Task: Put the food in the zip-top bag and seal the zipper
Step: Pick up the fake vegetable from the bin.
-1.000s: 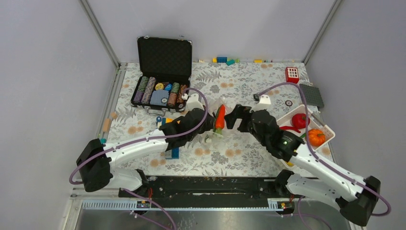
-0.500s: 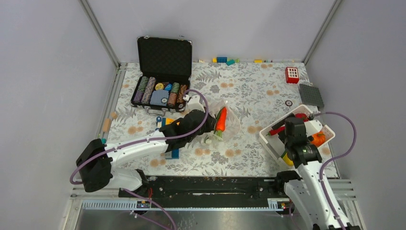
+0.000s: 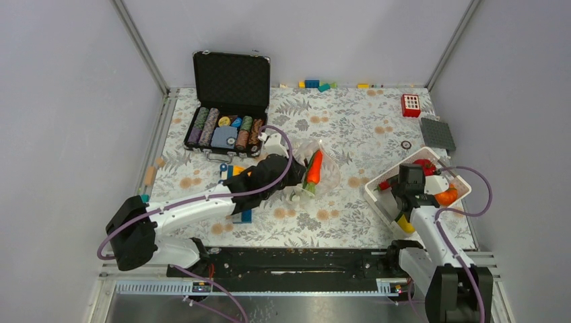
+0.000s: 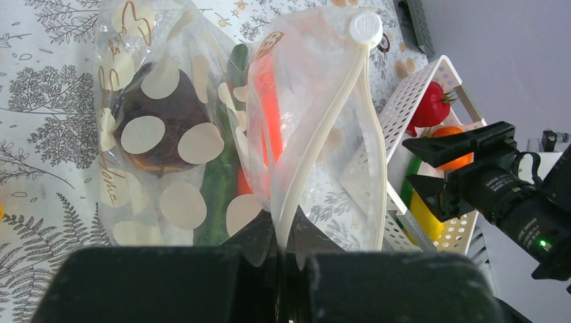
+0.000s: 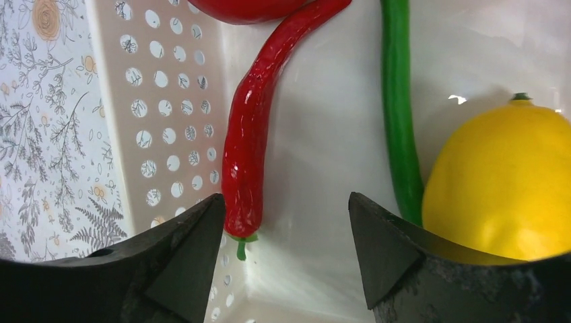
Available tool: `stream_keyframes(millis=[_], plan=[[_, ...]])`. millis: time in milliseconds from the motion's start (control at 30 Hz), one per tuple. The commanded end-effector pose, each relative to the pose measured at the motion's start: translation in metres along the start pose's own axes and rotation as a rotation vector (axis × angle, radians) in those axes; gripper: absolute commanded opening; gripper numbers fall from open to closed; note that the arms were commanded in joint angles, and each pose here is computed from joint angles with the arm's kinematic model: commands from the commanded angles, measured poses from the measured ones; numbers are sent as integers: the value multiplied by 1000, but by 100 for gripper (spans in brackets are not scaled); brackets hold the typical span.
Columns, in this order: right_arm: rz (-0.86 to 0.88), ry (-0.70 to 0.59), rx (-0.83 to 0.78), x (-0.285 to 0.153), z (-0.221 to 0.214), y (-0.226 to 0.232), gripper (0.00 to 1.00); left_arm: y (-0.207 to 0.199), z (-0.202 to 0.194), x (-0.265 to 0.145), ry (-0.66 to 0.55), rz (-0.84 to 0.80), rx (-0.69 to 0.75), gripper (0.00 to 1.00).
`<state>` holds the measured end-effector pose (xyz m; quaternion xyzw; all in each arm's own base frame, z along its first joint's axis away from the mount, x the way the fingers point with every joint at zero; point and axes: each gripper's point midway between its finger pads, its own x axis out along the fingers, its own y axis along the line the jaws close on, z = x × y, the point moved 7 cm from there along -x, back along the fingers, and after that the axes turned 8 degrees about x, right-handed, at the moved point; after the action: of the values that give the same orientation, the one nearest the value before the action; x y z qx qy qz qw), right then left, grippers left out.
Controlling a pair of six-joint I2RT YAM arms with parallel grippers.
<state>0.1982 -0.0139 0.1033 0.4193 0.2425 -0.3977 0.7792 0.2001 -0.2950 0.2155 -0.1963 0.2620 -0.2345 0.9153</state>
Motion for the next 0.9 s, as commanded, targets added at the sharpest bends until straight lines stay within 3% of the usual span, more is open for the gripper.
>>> stream_keyframes(millis=[0, 500, 867], plan=[[52, 1, 107, 15, -1, 15, 73, -9, 16, -7, -70, -67, -31, 0], [-4, 100, 170, 42, -15, 14, 65, -5, 16, -8, -76, -40, -31, 0], [-65, 159, 112, 54, -21, 9, 60, -5, 17, -7, -77, -33, -30, 0]])
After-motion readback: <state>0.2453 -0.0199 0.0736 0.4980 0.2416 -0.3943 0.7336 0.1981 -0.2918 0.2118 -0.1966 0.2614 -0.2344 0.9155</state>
